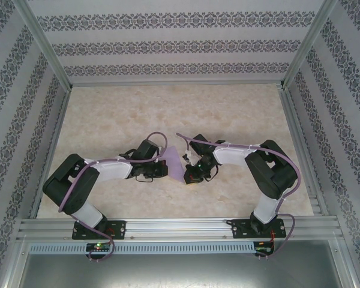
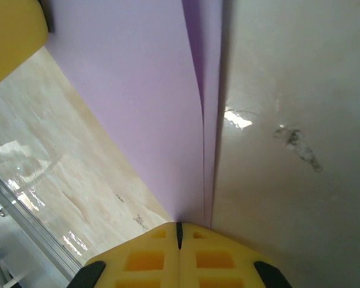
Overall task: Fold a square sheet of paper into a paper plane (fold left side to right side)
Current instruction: Third fold the triangle at the center of the table.
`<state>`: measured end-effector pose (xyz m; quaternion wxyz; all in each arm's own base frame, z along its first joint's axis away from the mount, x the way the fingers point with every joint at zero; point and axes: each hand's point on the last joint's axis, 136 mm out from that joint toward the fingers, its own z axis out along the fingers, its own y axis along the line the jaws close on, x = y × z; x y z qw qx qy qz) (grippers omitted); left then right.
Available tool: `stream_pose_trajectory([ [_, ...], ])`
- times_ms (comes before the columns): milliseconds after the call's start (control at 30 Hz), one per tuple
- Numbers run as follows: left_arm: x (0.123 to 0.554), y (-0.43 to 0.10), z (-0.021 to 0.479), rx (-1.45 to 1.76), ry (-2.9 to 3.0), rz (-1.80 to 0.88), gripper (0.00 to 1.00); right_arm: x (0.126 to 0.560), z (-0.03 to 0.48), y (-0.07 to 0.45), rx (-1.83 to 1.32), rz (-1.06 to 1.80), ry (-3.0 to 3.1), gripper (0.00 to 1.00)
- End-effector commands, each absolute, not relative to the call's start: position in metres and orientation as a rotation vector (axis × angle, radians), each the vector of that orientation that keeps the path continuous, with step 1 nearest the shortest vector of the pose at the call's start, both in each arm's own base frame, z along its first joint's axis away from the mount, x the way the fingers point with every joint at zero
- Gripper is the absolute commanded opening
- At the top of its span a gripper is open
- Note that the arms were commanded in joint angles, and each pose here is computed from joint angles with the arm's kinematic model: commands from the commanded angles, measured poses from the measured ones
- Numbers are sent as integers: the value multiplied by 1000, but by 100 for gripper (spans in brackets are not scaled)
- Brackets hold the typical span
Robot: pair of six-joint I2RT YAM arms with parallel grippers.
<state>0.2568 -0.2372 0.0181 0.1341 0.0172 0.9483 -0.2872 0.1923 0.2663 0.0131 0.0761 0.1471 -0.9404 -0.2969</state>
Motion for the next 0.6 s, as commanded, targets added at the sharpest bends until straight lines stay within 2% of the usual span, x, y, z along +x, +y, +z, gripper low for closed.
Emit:
stream_pose_trajectory([
  [0,251,-203,-1,9,2794,-670,0,176,-19,227,386,-591,-2831,0],
  [433,268,-178,3,-51,2759,-666,0,176,-16,232,394,-633,-2823,0],
  [533,273,-176,17,-60,2734,-684,4,185,-6,241,417,-712,-2860,0],
  [567,275,-175,25,-65,2719,-688,8,191,2,246,429,-753,-2886,1],
])
